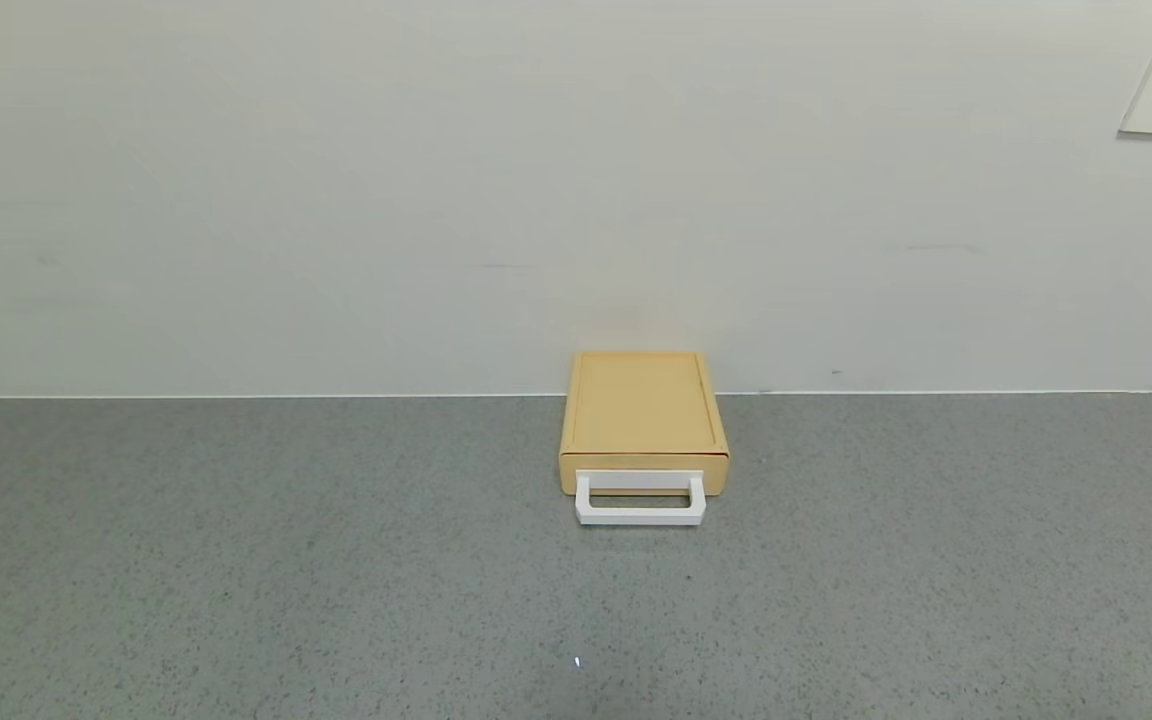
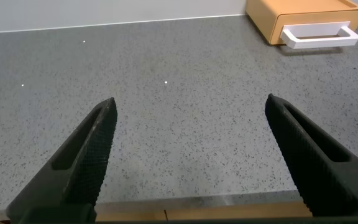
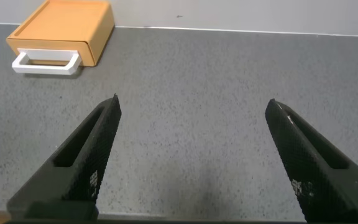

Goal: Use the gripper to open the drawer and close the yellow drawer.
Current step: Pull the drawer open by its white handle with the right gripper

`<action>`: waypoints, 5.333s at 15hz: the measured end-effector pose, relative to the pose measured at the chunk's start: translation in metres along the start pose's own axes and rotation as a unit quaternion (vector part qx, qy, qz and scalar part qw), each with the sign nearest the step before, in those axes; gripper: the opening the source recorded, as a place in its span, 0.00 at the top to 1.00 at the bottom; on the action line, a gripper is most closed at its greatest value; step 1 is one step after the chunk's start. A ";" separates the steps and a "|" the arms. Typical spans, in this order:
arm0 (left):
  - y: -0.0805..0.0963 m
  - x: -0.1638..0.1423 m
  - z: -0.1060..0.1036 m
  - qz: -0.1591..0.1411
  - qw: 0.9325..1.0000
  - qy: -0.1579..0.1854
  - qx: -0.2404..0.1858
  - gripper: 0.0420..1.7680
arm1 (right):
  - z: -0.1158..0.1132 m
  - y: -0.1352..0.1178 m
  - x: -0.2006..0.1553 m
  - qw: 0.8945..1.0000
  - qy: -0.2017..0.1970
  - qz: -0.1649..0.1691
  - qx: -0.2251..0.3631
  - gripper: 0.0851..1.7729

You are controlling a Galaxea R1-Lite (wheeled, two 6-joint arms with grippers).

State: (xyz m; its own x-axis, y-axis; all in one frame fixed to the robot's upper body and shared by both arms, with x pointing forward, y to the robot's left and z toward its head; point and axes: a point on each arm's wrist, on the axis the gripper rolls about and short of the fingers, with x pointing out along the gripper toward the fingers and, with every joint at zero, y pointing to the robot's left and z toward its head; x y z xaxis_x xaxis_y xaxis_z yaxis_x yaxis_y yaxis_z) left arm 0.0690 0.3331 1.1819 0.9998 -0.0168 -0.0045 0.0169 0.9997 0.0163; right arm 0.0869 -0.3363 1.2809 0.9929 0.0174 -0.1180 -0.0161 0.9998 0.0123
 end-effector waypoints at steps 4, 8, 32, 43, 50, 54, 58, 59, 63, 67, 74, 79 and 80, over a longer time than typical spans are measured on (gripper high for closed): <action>0.000 0.000 0.000 0.000 1.000 0.000 0.000 0.03 | 0.070 0.002 0.065 0.997 0.078 0.013 0.015 0.04; 0.000 0.000 0.000 0.000 1.000 0.000 0.000 0.03 | 0.111 0.023 0.160 0.985 0.163 0.049 0.033 0.04; 0.000 0.000 0.000 0.000 1.000 0.000 0.000 0.03 | 0.001 0.287 0.359 0.907 0.389 0.017 0.160 0.04; 0.000 0.000 0.000 0.000 1.000 0.000 0.000 0.03 | -0.024 0.305 0.368 0.897 0.406 0.000 0.172 0.04; 0.000 0.000 0.000 0.000 1.000 0.000 0.000 0.03 | -0.022 0.305 0.366 0.898 0.409 0.004 0.164 0.04; 0.000 0.000 0.000 0.000 1.000 0.000 0.000 0.03 | -0.019 0.305 0.365 0.898 0.406 0.007 0.168 0.04; 0.000 0.000 0.000 0.000 1.000 0.000 0.000 0.03 | -0.025 0.304 0.369 0.893 0.409 -0.008 0.188 0.04; 0.000 0.000 0.000 0.000 1.000 0.000 0.000 0.03 | -0.026 0.304 0.369 0.891 0.411 -0.011 0.193 0.04; 0.000 0.000 0.000 0.000 1.000 0.000 0.000 0.03 | -0.028 0.300 0.374 0.887 0.411 -0.024 0.208 0.04; 0.000 0.000 0.000 0.000 1.000 0.000 0.000 0.03 | -0.034 0.299 0.378 0.885 0.414 -0.029 0.210 0.04; 0.000 0.000 0.000 0.000 1.000 0.000 0.000 0.03 | -0.041 0.300 0.381 0.882 0.421 -0.027 0.210 0.04; 0.000 0.000 0.000 0.000 1.000 0.000 0.000 0.03 | -0.042 0.300 0.380 0.877 0.436 -0.017 0.204 0.04; 0.000 0.000 0.000 0.000 1.000 0.000 0.000 0.03 | -0.042 0.300 0.379 0.876 0.439 -0.015 0.202 0.04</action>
State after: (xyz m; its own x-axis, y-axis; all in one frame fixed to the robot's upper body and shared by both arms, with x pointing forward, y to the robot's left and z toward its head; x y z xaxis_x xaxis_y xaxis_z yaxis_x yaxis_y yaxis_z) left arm 0.0690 0.3331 1.1818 0.9999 -0.0160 -0.0049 0.0160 0.9997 0.0163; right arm 0.4535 -0.0295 1.1979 0.5164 0.1696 -0.8394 0.2277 0.9177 0.3255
